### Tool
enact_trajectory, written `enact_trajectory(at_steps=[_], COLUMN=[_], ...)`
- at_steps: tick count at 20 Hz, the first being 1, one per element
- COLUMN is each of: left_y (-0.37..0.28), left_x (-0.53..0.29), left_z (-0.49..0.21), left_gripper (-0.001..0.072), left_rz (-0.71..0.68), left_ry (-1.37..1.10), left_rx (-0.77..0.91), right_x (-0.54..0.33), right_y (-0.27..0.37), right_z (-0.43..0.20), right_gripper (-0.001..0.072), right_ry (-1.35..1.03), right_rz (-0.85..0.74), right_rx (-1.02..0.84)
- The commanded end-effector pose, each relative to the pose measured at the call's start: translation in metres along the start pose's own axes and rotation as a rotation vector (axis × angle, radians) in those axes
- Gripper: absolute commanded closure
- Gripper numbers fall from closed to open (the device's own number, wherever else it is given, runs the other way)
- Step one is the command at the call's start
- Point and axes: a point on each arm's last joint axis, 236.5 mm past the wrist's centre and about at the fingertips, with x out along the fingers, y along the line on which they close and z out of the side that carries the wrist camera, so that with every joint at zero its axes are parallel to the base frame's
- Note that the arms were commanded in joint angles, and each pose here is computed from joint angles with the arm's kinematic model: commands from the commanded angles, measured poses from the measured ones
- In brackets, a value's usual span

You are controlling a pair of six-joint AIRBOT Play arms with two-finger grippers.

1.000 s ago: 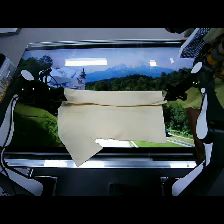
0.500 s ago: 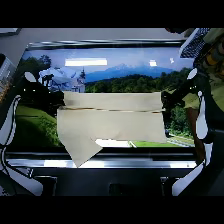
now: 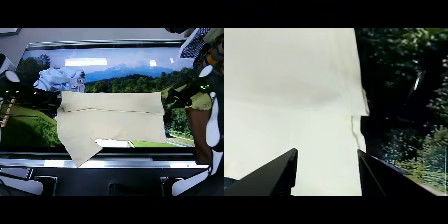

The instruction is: Fold the clothes and pants, and hang the long-sleeved shirts on hangers.

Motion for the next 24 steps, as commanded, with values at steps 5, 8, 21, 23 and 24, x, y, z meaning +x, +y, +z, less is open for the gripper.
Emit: enact_trajectory(at_steps=[5,8,21,23,24], left_y=[-0.002,-0.017,-0.049,-0.058,-0.060], left_x=[0.024,0.056,0.114,0.121,0.125], left_z=[-0.159,-0.200,-0.220,-0.223,-0.226], left_gripper=[0.0099,0.0099,0.0115,0.0392,0.0601], left_rz=[-0.261,-0.320,-0.352,-0.354,-0.348], left_ry=[-0.031,-0.029,-0.029,-0.003,0.017], left_rx=[-0.379,-0.463,-0.516,-0.504,-0.495], right_x=[-0.008,0.002,-0.004,-0.004,-0.005], right_y=[-0.008,0.002,0.035,0.036,0.038], right_z=[-0.054,-0.073,-0.078,-0.080,-0.082], right_gripper=[0.0267,0.0282,0.0294,0.0294,0.0294], right_ry=[-0.159,-0.144,-0.141,-0.131,-0.124], right_rz=[0.122,0.139,0.259,0.262,0.269], right_rx=[0.069,0.070,0.067,0.065,0.064])
